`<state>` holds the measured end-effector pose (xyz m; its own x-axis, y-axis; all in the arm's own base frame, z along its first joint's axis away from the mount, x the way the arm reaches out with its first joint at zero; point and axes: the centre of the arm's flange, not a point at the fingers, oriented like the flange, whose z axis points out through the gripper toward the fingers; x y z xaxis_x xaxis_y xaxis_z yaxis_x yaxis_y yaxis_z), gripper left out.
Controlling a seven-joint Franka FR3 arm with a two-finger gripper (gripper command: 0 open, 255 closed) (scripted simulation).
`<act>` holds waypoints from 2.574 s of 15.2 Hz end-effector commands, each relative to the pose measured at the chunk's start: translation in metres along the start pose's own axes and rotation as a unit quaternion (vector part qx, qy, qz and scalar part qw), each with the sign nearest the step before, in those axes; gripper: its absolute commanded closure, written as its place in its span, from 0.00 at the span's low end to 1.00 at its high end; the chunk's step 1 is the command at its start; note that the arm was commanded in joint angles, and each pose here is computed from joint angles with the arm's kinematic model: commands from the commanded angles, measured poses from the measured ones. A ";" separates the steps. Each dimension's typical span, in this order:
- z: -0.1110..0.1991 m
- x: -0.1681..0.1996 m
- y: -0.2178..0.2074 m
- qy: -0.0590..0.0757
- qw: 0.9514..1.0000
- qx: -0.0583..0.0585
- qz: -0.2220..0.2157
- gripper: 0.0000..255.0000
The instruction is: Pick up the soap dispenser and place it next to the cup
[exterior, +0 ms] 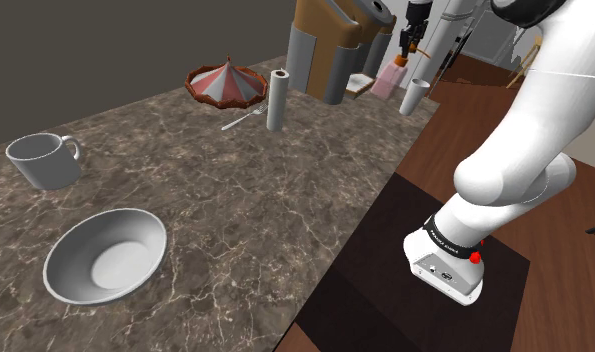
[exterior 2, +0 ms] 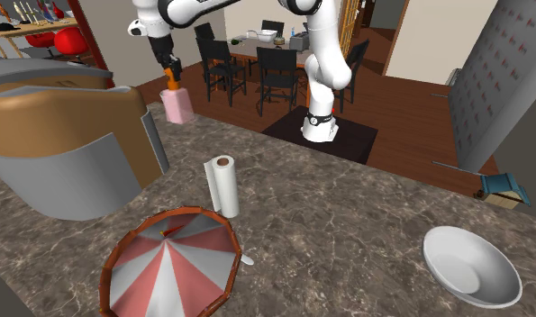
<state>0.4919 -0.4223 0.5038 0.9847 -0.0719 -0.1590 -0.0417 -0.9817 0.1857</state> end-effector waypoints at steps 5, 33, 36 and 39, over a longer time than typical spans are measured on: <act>0.031 0.005 -0.005 0.000 1.000 0.000 0.000 1.00; 0.045 0.014 -0.015 0.000 1.000 0.000 0.000 0.00; 0.035 0.014 -0.015 0.000 1.000 0.000 0.000 0.00; 0.035 0.014 -0.015 0.000 1.000 0.000 0.000 0.00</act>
<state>0.5006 -0.4146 0.4649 0.9848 -0.0718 -0.1582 -0.0416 -0.9816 0.1863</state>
